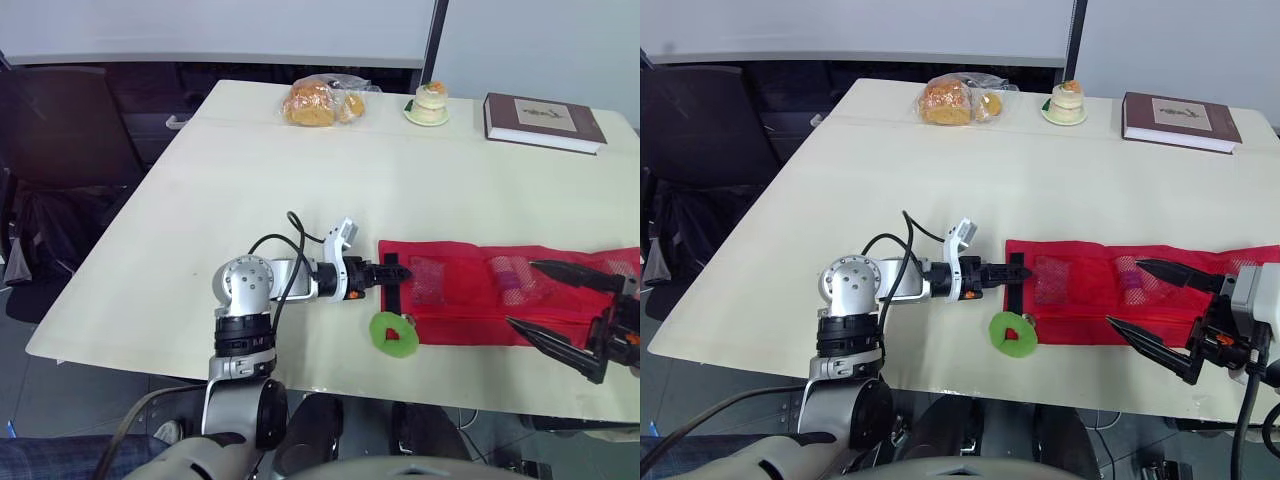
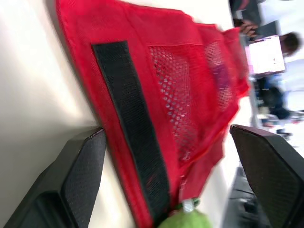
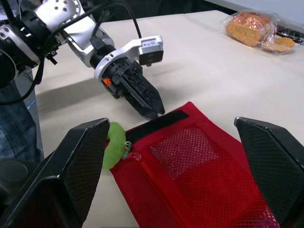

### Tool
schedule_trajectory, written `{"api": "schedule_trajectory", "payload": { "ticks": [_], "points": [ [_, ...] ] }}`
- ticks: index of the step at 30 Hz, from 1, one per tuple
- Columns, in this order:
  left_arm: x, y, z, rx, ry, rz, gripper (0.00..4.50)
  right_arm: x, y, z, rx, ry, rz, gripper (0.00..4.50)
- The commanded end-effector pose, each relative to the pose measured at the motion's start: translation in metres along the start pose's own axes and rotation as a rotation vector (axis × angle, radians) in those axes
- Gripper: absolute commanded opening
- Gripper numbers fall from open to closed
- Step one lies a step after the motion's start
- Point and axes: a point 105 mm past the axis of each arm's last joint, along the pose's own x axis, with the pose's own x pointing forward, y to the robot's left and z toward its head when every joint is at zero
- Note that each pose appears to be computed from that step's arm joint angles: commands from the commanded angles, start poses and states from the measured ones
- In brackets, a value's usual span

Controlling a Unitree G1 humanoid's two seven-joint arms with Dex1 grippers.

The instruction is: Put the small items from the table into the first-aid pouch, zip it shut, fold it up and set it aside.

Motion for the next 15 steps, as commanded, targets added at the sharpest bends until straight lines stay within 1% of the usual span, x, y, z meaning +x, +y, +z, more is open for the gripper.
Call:
{"api": "schedule_trajectory", "payload": {
  "ticks": [1,2,3,5,6,8,9,10,15],
  "points": [
    [0.013,-0.001,-0.010,-0.096,0.075,-0.056,3.79,-0.003,0.001,0.010,-0.047,-0.019,-0.019,4.50],
    [0.013,-0.002,-0.008,-0.098,0.071,-0.060,3.56,-0.003,0.002,0.010,-0.047,-0.018,-0.022,4.50],
    [0.013,-0.003,-0.006,-0.095,0.071,-0.063,3.04,-0.003,0.002,0.010,-0.047,-0.018,-0.025,4.50],
    [0.012,-0.005,-0.005,-0.088,0.072,-0.075,2.36,-0.004,0.003,0.010,-0.047,-0.018,-0.030,4.50],
    [0.012,-0.007,-0.004,-0.087,0.069,-0.087,1.79,-0.004,0.004,0.010,-0.047,-0.019,-0.032,4.50],
    [0.010,-0.011,-0.001,-0.075,0.061,-0.110,0.93,-0.004,0.004,0.010,-0.047,-0.020,-0.037,4.50],
    [0.008,-0.012,0.000,-0.066,0.057,-0.119,0.40,-0.004,0.005,0.010,-0.047,-0.021,-0.038,4.50],
    [0.007,-0.013,0.000,-0.059,0.055,-0.124,0.04,-0.004,0.005,0.010,-0.046,-0.022,-0.038,4.50],
    [-0.002,-0.005,0.006,-0.035,0.034,-0.093,0.04,0.002,0.006,0.011,-0.043,-0.037,-0.031,4.50]
  ]
}}
